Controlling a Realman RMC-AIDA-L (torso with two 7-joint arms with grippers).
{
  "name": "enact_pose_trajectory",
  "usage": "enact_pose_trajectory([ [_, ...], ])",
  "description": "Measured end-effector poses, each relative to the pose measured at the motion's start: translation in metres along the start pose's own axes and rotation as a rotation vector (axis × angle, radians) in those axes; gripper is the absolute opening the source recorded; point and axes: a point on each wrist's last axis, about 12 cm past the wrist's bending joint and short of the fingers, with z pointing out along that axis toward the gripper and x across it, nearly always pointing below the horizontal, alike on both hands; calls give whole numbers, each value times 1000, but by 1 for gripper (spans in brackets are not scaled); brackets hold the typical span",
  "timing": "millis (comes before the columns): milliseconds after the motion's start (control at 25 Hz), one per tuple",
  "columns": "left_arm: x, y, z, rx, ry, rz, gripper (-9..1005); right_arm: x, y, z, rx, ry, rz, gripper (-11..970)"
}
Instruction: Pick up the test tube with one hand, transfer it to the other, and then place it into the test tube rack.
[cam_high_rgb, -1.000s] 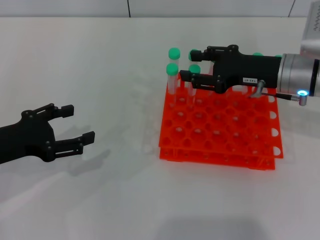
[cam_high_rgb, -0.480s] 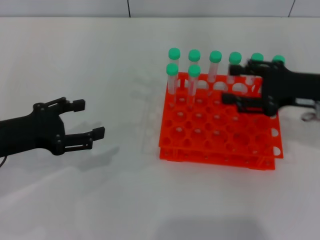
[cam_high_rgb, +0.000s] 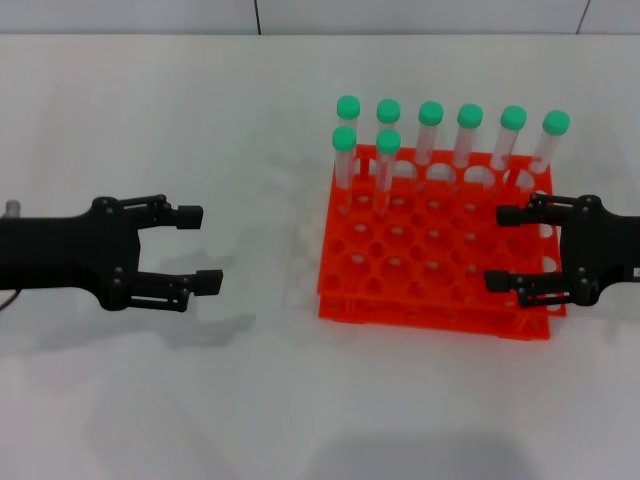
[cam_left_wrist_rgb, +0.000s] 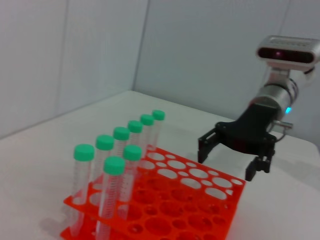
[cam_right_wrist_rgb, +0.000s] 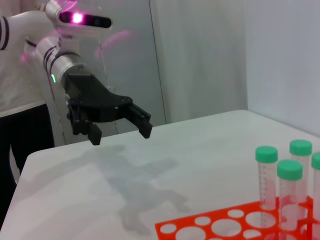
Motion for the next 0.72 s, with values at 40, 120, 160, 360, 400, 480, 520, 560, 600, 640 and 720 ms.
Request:
enact_pose_trajectory([
  [40, -1, 2, 0, 12, 6, 0, 884, 1, 1, 0, 0, 2, 3, 843],
  [120, -4, 4, 0, 26, 23, 7, 884, 3, 2, -1, -1, 7, 5, 843],
  [160, -5, 4, 1, 31, 29, 10, 884, 4, 2, -1, -1, 9, 6, 843],
  [360, -7, 5, 5, 54, 52, 9, 884, 7, 3, -2, 0, 16, 11, 843],
  [400, -7, 4, 5, 55, 52, 9, 884, 7, 3, -2, 1, 17, 11, 843],
  [480, -8, 4, 5, 55, 52, 9, 884, 7, 3, -3, 3, 18, 12, 843],
  [520, -8, 4, 5, 54, 52, 9, 884, 8, 3, -3, 3, 18, 12, 843],
  [560, -8, 4, 5, 53, 52, 9, 884, 8, 3, -3, 4, 18, 13, 843],
  [600, -7, 4, 5, 52, 52, 8, 884, 8, 3, -3, 5, 19, 13, 843],
  [640, -7, 5, 5, 50, 52, 8, 884, 8, 3, -3, 6, 20, 12, 843],
  [720, -7, 5, 5, 48, 52, 8, 884, 8, 3, -3, 7, 20, 12, 843],
])
